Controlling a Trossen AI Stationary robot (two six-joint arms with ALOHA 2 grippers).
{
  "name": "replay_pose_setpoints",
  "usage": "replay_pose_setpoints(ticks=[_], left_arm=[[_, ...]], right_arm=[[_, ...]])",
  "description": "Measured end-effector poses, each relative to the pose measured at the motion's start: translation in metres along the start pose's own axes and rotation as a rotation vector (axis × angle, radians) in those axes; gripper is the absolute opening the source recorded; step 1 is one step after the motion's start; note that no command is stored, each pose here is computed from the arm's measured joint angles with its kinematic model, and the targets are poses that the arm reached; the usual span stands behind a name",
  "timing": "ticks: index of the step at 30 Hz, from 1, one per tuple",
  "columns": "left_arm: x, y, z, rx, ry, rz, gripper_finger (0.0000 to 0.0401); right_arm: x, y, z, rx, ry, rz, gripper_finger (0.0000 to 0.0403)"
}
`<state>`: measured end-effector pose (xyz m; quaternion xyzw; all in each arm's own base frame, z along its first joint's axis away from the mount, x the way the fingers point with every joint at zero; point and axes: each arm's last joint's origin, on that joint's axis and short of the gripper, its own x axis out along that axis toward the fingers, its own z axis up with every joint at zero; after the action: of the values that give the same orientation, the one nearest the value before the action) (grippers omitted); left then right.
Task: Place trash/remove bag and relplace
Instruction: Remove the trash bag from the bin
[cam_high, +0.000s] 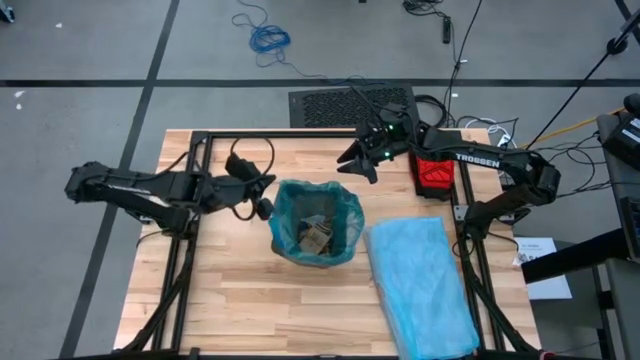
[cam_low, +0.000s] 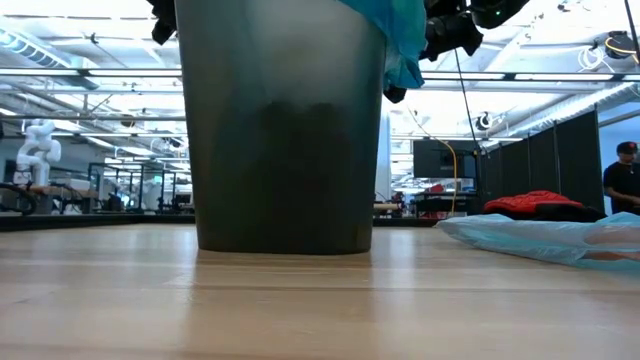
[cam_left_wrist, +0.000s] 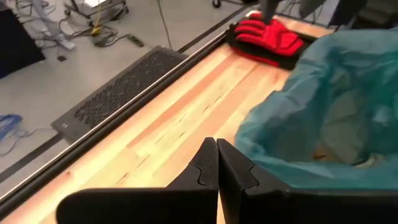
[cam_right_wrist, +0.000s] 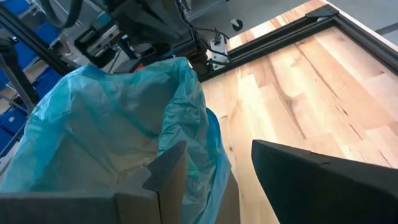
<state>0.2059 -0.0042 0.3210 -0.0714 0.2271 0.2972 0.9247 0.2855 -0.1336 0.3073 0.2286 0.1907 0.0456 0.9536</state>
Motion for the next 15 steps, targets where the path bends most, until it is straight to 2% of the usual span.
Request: replay_pose_setpoints(ticks=[4,7,10,15], left_arm=[[0.005,0.009,-0.002,-0.016,0.054,0.030,0.0000],[0.008,0.016,-0.008,-0.009,0.154,-0.010,0.0008],[0.012,0.022,-0.013,-0.028,0.225,-0.016,0.0027],[0.020,0.027,-0.021,-0.060,0.299,-0.094,0.0064]], right_arm=[[0.000,0.000,-0.001,0.000,0.011,-0.002,0.0174],[0.000,0.000,-0.002,0.001,0.021,-0.005,0.0174],[0.000,0.000,-0.002,-0.003,0.021,-0.005,0.0174],[0.000,0.000,-0.002,-0.021,0.022,-0.004,0.0174]])
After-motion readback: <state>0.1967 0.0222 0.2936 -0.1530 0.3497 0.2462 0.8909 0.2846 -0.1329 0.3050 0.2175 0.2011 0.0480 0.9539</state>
